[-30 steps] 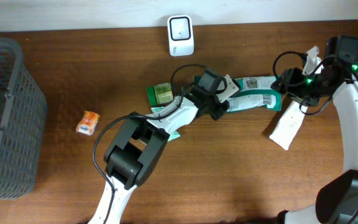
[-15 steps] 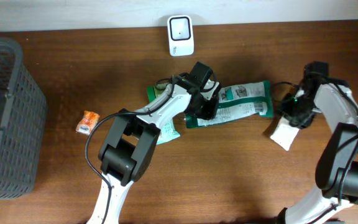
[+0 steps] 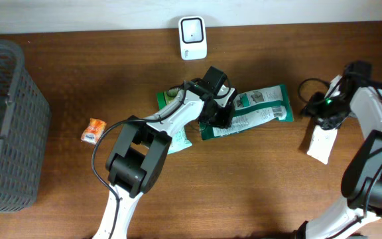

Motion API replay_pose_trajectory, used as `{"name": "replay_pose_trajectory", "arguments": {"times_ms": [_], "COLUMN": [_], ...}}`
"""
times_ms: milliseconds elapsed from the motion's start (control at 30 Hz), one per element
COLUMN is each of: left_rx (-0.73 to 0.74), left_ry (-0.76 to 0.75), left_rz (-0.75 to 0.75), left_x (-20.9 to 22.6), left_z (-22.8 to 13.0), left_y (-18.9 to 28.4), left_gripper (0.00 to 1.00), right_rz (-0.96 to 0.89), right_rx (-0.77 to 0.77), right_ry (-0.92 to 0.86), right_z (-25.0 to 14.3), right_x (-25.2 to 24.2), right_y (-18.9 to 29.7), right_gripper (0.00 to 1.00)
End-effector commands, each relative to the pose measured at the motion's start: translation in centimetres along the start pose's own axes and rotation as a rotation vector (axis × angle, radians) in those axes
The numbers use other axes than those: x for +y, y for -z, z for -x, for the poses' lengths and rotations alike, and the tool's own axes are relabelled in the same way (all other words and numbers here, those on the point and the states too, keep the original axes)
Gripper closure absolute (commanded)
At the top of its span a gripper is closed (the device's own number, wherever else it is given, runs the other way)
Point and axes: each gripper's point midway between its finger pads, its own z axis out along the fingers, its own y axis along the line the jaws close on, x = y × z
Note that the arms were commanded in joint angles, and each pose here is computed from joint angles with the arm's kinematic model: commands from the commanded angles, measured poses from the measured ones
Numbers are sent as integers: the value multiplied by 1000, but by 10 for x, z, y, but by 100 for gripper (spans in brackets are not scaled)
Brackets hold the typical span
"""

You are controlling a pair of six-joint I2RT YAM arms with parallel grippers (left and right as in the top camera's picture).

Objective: Scan the item barcode

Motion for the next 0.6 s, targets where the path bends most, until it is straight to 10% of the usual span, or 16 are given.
{"name": "replay_pose_trajectory", "arguments": {"times_ms": [0, 200, 367, 500, 567], "left_rx": [14, 10, -10, -75, -176], "left_ry": [16, 14, 13, -77, -291], "left_rz": [-13, -13, -14, -6, 66], "left_x": [2, 1, 4, 12, 13], "left_z": [-2, -1, 4, 37, 78], "left_y": [-6, -6, -4, 31, 73], "left_gripper": [97, 97, 97, 97, 74], "right_rz": [-166, -230, 188, 138, 48], "right_rx": [91, 65, 193, 298, 268], "right_ry": [-64, -209, -30, 101, 81], "right_z": [-22, -12, -33, -73, -73], "right_x": [-41, -85, 22, 69, 73], "right_y": [-27, -9, -6, -20, -28], "right_gripper": [51, 51, 47, 55, 56]}}
